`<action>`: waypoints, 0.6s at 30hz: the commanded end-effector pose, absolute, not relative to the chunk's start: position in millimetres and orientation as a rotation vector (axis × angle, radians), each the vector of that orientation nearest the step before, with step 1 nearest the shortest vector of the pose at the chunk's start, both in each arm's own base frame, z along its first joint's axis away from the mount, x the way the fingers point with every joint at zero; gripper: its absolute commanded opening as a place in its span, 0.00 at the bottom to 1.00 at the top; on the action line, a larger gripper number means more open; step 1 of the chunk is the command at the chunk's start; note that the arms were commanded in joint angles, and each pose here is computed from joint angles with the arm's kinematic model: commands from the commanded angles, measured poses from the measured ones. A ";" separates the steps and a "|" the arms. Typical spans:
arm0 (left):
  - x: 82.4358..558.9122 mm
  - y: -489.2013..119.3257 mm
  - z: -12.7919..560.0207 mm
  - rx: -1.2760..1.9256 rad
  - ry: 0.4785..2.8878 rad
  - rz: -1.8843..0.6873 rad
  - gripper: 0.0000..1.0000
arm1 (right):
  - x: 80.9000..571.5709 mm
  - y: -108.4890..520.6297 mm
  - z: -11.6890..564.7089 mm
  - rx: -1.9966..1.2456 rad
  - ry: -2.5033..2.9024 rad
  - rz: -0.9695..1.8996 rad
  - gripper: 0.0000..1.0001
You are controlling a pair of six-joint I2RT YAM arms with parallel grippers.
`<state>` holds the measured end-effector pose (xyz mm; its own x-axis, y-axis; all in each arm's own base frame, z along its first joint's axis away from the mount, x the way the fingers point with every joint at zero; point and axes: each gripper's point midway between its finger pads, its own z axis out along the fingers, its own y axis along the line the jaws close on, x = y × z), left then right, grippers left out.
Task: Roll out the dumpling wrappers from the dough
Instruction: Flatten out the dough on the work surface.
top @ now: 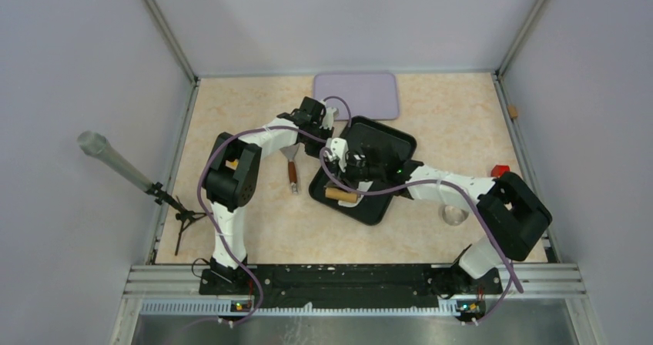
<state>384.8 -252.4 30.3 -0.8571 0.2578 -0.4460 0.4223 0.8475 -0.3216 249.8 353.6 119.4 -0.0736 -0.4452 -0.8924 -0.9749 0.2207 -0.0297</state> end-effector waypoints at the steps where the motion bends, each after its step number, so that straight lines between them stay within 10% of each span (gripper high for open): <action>1: 398.1 -227.0 30.1 0.460 2.635 -0.433 0.00 | 162.8 313.8 40.0 -1.552 2.041 0.952 0.00; 8: 397.4 -227.8 29.5 0.460 2.637 -0.441 0.00 | 162.8 315.6 41.9 -1.535 2.055 0.931 0.00; 18: 391.6 -228.8 28.8 0.478 2.635 -0.466 0.00 | 303.4 294.7 93.2 -1.021 2.049 0.706 0.00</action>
<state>384.8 -252.6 30.5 -0.8568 0.2581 -0.4464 0.4230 0.8470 -0.3220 273.6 335.9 122.2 -0.2485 -0.4193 -0.8732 -0.9324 0.3479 0.0982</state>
